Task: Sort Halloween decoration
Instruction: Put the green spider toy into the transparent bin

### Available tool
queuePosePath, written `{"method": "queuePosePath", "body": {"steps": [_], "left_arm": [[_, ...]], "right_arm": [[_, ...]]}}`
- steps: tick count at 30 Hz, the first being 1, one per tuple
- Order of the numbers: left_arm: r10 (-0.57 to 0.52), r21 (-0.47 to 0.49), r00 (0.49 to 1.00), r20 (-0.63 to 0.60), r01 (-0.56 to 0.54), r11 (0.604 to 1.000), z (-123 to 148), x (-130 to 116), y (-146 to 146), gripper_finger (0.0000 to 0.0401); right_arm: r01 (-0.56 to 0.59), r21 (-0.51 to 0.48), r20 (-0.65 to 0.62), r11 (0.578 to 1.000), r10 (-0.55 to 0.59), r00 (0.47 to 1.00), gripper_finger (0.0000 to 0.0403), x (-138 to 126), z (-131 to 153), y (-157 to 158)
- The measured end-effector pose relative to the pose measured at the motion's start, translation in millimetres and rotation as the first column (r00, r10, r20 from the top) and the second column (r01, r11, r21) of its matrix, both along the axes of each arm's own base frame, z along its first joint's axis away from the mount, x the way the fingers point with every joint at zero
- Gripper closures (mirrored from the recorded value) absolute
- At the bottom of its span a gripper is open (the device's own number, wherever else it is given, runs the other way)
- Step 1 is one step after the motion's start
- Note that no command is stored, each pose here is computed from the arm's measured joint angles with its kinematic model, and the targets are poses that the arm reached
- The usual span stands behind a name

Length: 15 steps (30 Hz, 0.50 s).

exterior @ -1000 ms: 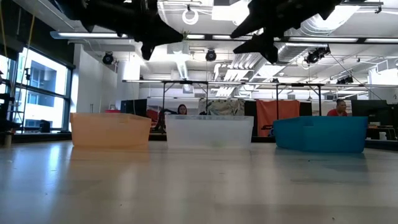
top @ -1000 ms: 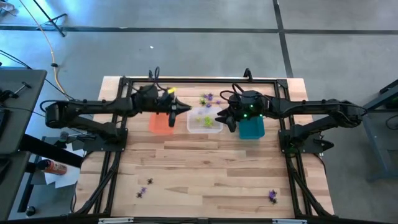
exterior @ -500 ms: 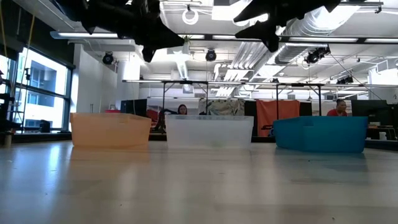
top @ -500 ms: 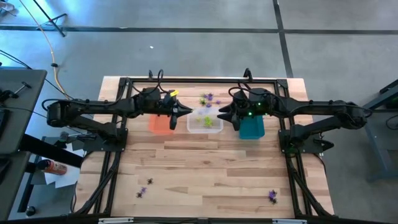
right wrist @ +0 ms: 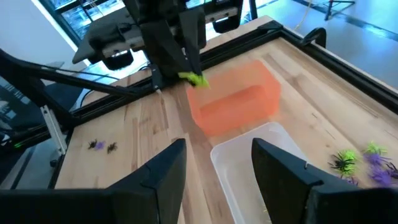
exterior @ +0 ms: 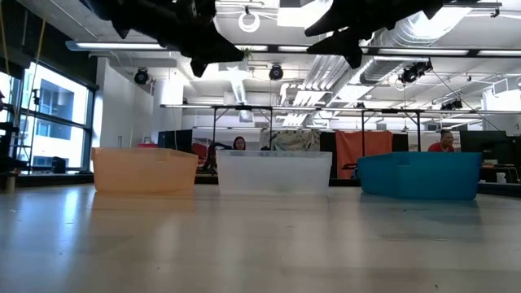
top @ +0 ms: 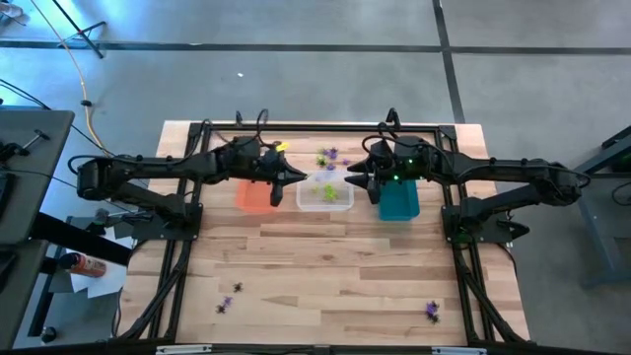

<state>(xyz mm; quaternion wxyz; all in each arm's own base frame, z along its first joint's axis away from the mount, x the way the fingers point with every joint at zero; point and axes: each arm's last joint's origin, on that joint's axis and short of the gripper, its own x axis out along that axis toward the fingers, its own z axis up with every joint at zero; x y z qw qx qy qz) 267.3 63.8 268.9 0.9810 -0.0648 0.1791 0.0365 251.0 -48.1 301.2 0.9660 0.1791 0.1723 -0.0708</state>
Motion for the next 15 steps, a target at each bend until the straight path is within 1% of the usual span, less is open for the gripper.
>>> {"method": "queuePosePath", "body": {"steps": [4, 8, 9, 12, 15], "left_arm": [[0.0, 0.034, 0.989, -0.147, 0.006, 0.999, 4, 22, 7, 0.0401], [0.018, 0.038, 0.938, -0.347, -0.006, 0.999, -5, 45, 16, 0.0401], [0.017, 0.035, 0.92, -0.392, -0.004, 0.999, -10, 50, 17, 0.0401], [0.038, 0.067, 0.873, -0.486, -0.006, 0.998, -31, 61, 22, 0.0401], [0.063, 0.077, 0.837, -0.543, -0.025, 0.997, -54, 71, 26, 0.0401]], "right_arm": [[0.013, -0.004, 0.007, 1.0, -0.013, 1.0, 0.0224, -2, 2, -3], [0.023, -0.005, 0.012, 1.0, -0.022, 1.0, 0.0224, -6, 5, -5], [0.026, -0.003, 0.002, 1.0, -0.026, 1.0, 0.0224, -8, 4, -5], [0.032, 0.0, -0.011, 0.999, -0.032, 0.999, 0.0224, -9, 3, -7], [0.034, 0.008, -0.032, 0.999, -0.034, 0.999, 0.0224, -10, 2, -6]]}}
